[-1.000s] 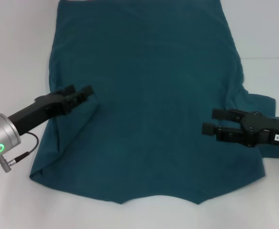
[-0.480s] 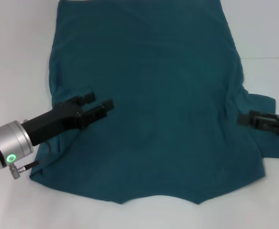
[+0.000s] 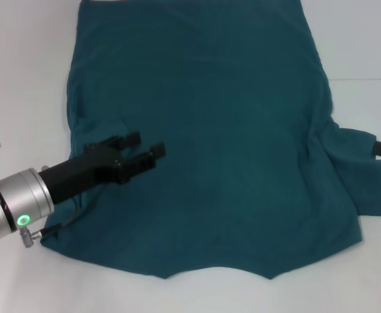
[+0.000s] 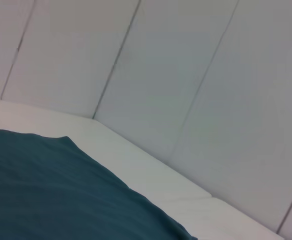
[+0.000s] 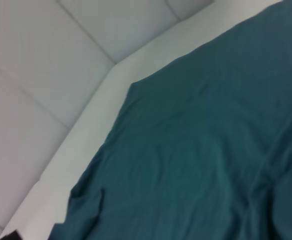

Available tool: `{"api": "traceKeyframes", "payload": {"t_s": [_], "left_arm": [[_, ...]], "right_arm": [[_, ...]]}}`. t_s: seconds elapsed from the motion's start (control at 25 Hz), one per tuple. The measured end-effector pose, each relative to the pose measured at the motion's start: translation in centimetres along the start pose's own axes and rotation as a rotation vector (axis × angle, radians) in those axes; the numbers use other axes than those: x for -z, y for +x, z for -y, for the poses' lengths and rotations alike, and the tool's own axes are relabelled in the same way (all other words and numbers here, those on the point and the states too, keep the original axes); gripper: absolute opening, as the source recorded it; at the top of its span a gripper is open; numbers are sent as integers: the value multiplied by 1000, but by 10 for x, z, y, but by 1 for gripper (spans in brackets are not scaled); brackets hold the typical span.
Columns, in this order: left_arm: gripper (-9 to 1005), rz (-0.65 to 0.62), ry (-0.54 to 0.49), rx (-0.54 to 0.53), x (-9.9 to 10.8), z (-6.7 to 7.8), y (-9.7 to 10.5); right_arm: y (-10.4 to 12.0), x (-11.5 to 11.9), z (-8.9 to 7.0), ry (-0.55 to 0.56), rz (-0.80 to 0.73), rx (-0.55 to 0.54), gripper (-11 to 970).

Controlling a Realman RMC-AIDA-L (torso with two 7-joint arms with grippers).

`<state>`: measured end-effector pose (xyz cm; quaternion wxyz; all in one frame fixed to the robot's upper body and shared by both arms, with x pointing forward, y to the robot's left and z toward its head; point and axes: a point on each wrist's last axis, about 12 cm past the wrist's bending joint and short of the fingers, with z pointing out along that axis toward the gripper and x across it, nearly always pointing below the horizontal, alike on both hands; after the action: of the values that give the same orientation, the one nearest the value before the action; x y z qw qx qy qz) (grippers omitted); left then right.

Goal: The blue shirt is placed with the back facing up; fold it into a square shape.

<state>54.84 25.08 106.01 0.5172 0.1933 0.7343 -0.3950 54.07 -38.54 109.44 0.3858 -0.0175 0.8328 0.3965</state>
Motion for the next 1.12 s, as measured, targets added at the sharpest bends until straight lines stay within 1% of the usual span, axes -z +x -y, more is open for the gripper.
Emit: {"api": "traceKeyframes", "payload": {"t_s": [0.08,0.24,0.48,0.76,0.88,1.12], "left_arm": [[735,-10,8,-10,-1,1,1],[734,-78,61,-116,-5,7,7],[734,-116,109,-216,-10,13,10],[733,-132,140,-275,-15,17,11],[734,-140,155,-311,-16,19,13],[735,-144,151,-330,-18,18,12]], "right_arm": [[-2,0,2,20,-3,-21,900],[-2,-1,9,84,-15,-72,900],[1,-2,16,151,-9,-137,900],[8,-4,25,217,29,-182,900],[11,-10,27,244,45,-188,900],[14,-25,27,264,49,-189,899]]}}
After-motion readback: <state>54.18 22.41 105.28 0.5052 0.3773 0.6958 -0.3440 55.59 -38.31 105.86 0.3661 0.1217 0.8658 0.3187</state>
